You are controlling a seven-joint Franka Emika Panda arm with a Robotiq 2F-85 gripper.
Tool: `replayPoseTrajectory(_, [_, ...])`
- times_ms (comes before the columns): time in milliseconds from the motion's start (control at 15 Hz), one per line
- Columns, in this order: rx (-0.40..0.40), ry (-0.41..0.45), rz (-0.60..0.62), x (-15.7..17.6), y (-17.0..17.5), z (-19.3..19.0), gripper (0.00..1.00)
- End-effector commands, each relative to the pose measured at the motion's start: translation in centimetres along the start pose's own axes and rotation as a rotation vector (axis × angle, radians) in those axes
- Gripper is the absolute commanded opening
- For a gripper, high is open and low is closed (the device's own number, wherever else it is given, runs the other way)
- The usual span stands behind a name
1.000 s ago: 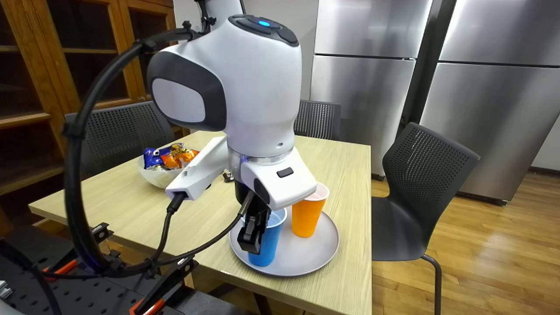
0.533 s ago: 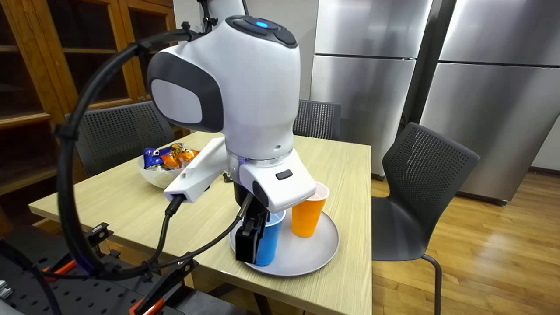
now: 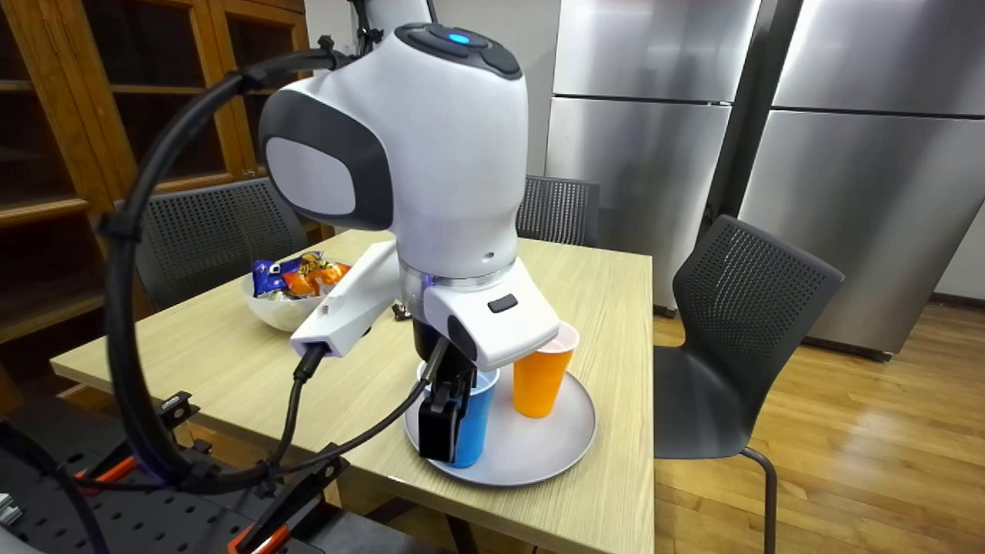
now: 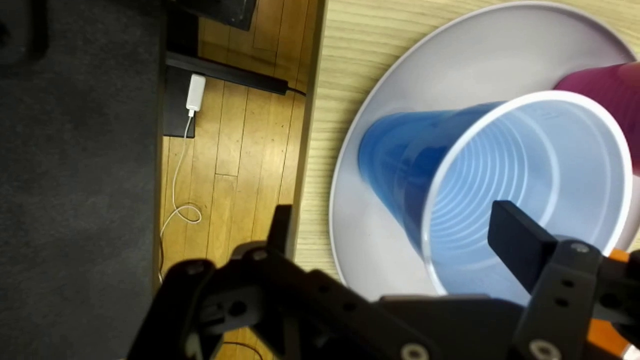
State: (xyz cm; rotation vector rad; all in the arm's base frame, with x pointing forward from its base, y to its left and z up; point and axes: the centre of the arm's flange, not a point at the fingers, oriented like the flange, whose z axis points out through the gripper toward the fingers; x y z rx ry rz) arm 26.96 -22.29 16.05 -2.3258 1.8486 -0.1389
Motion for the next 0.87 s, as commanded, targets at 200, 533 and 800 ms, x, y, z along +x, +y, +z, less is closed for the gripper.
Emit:
replayPoseTrajectory(200, [0.030,0.025,-0.076,-1.2,0.2,-1.3,1.00])
replayPoseTrajectory(533, [0.005,0.005,-0.065,0.0,-0.2,-0.2,1.00])
replayPoseTrajectory(800, [0.003,0.004,-0.065,0.0,-0.1,-0.1,1.00])
